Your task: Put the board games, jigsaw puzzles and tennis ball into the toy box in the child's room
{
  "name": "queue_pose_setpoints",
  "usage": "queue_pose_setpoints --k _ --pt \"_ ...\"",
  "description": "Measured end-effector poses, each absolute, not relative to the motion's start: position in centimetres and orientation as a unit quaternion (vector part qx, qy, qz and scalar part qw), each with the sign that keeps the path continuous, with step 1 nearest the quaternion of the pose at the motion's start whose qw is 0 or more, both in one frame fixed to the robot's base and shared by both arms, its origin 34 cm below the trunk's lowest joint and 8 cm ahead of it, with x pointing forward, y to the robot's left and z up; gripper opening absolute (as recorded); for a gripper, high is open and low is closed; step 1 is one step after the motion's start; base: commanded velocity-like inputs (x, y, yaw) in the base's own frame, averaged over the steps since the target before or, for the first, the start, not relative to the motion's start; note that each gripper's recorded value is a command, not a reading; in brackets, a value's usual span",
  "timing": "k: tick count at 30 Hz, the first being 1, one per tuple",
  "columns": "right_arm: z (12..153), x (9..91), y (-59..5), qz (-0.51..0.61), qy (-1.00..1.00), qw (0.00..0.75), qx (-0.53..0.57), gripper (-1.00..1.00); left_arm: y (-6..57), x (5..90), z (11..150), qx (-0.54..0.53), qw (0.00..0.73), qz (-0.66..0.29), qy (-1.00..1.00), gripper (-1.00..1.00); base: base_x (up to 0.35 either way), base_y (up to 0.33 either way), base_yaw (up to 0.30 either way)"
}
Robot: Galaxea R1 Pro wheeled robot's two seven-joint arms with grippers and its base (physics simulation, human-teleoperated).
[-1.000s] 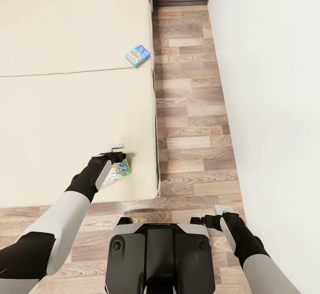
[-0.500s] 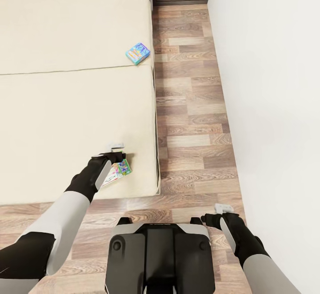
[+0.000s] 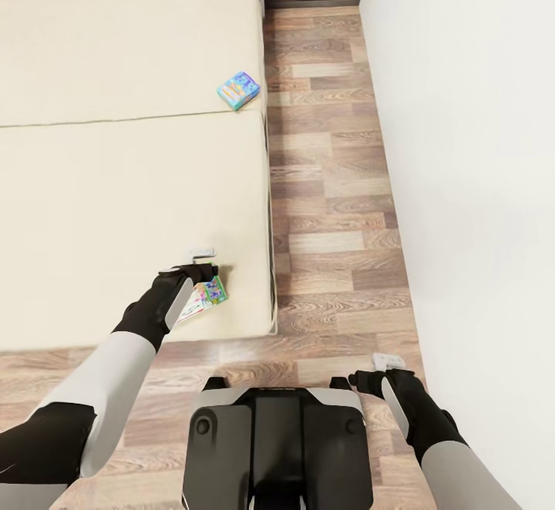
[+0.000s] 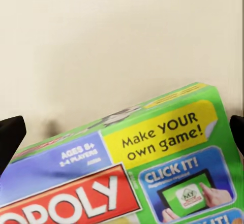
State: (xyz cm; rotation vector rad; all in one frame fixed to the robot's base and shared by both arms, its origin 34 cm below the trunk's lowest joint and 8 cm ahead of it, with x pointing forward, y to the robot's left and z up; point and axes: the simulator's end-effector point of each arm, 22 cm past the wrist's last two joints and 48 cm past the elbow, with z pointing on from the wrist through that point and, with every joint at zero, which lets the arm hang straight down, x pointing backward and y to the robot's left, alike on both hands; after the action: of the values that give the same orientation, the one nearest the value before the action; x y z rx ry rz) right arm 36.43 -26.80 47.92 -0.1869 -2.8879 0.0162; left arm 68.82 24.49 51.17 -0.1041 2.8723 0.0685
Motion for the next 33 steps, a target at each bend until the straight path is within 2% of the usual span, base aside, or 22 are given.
queue_pose_setpoints --k 33 --pt "47.93 36.43 -26.79 0.006 -0.99 0.123 -0.064 1.0 24.54 68.81 51.19 -0.037 0.133 0.024 0.99 1.0 -0.061 -0.003 0.0"
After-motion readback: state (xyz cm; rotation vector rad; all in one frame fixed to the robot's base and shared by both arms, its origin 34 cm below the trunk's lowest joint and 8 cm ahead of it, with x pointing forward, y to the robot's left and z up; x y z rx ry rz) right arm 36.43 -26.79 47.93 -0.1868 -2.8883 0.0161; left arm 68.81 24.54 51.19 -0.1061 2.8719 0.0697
